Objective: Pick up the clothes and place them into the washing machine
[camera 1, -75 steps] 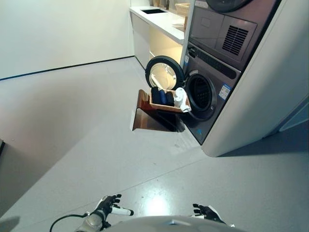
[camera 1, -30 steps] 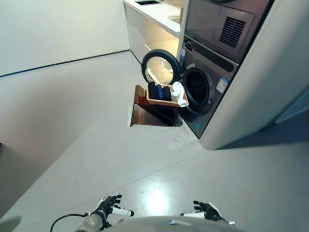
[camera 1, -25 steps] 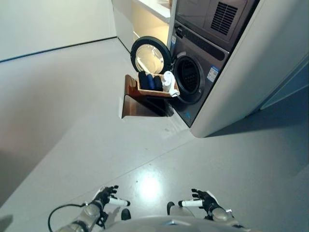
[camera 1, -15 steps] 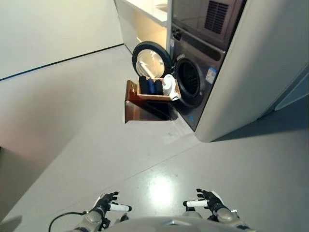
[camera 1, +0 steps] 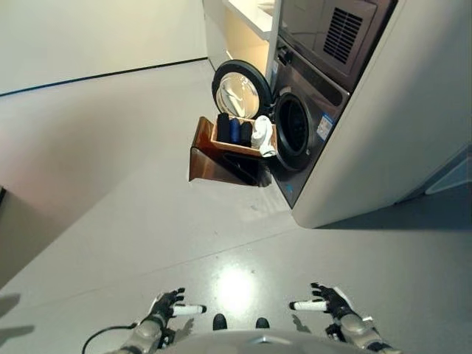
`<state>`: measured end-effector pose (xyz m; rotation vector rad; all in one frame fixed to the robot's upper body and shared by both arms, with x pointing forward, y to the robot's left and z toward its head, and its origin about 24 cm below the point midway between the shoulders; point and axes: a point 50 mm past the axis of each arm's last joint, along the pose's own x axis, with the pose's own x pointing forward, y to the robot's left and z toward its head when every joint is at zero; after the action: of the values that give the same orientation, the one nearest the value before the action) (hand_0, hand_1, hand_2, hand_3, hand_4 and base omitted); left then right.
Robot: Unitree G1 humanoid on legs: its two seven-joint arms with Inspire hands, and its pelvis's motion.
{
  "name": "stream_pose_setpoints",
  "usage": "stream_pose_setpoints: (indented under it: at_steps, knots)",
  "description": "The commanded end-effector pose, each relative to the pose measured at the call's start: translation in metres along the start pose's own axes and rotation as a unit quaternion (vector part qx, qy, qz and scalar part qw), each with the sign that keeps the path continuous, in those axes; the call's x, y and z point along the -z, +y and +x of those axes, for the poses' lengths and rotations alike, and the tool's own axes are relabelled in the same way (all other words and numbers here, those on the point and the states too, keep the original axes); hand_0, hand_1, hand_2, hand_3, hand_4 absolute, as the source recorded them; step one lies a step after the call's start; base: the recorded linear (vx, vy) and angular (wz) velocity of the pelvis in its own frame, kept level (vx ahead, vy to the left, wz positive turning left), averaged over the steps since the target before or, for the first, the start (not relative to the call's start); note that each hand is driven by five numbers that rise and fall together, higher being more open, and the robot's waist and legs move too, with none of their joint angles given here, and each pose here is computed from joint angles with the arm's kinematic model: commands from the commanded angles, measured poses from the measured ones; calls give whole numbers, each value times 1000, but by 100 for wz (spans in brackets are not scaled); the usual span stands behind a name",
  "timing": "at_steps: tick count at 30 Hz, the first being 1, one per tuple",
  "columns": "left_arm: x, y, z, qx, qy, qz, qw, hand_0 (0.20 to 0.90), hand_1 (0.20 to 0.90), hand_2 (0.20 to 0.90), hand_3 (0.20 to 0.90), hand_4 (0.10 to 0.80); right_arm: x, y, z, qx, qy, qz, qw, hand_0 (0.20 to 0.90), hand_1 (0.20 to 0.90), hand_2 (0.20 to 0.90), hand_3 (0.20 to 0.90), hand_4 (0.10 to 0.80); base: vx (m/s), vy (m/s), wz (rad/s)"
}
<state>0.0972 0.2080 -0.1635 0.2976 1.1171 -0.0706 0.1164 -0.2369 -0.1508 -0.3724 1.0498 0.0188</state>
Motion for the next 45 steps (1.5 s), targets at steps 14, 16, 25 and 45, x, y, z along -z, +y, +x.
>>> stream_pose_setpoints:
  at_steps: [14, 16, 25, 45]
  knots:
    - [-45, 26, 6, -29, -79, 4, 996, 900, 900, 900, 900, 800, -9, -8, 3, 8, -13, 6, 1000, 900, 900, 900, 900, 800, 117, 69, -8]
    - [-46, 29, 6, -28, -80, 15, 996, 900, 900, 900, 900, 800, -4, -9, 2, 10, -8, 18, 1000, 900, 900, 900, 900, 800, 193, 99, 11]
    - [-63, 32, 6, -44, -112, 24, 992, 900, 900, 900, 900, 800, 13, -13, -3, 25, 13, 37, 999, 900, 900, 900, 900, 800, 300, -25, 29]
    - [-84, 26, 7, -60, -151, 36, 986, 900, 900, 900, 900, 800, -10, -18, 2, 35, -26, 36, 998, 900, 900, 900, 900, 800, 409, -196, 16]
